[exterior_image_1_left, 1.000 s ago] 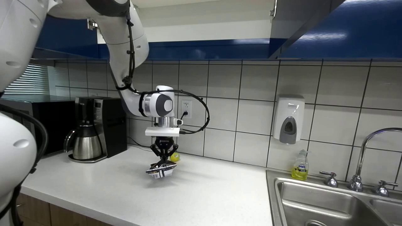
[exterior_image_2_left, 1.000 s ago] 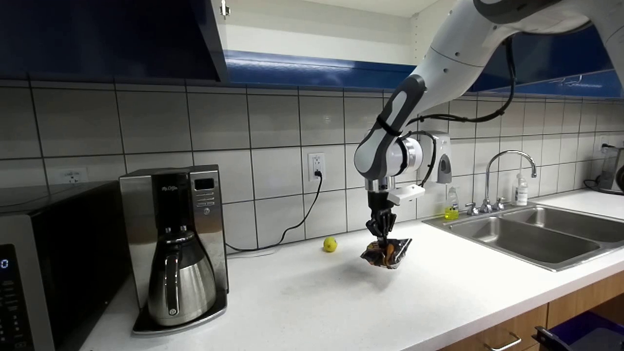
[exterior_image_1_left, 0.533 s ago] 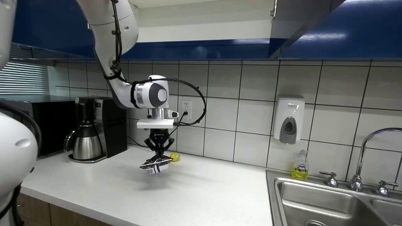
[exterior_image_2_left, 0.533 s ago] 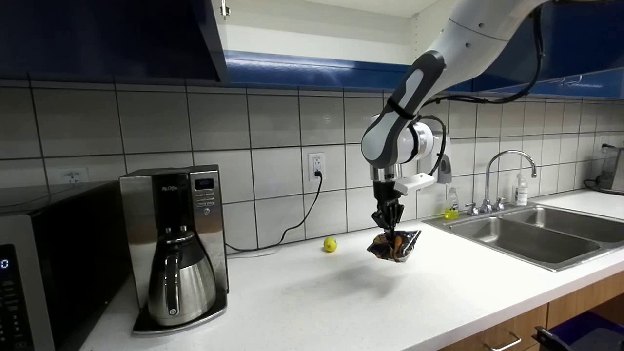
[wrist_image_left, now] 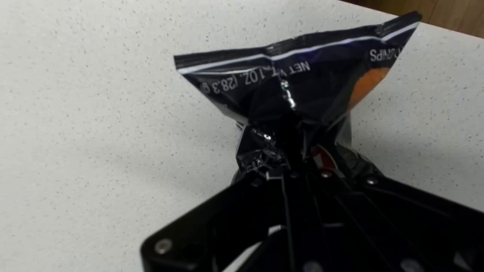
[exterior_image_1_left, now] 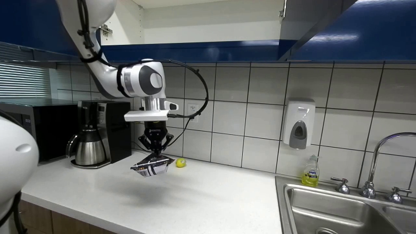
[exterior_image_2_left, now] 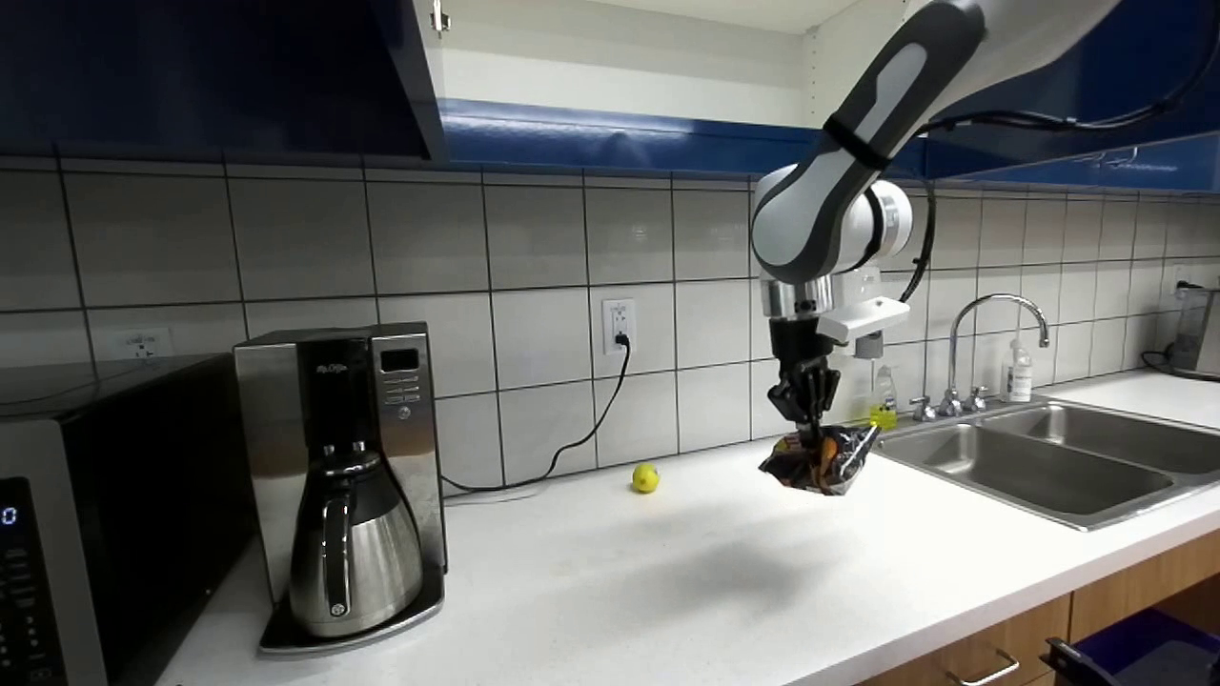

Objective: Put the black packet in the top cabinet

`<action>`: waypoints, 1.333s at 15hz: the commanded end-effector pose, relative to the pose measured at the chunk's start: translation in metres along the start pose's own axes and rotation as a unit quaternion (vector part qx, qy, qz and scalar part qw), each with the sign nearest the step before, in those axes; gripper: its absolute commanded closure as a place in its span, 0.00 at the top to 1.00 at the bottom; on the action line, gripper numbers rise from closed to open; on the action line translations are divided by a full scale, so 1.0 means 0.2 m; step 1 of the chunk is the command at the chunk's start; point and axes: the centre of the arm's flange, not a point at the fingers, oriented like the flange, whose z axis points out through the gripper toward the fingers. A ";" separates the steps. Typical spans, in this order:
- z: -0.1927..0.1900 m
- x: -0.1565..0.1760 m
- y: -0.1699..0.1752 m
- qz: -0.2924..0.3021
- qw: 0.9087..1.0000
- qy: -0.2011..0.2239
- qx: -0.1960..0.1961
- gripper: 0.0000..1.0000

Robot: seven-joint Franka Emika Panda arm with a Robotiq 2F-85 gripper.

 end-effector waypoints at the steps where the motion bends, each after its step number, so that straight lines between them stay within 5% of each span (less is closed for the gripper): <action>1: -0.40 -0.23 0.02 0.035 0.998 0.037 -0.032 0.00; 8: -1.22 -0.47 0.05 0.067 0.979 0.174 -0.084 0.00; 13: -1.79 -0.61 0.07 0.080 0.949 0.283 -0.114 0.00; 20: -2.36 -0.64 0.09 0.089 0.913 0.372 -0.140 0.00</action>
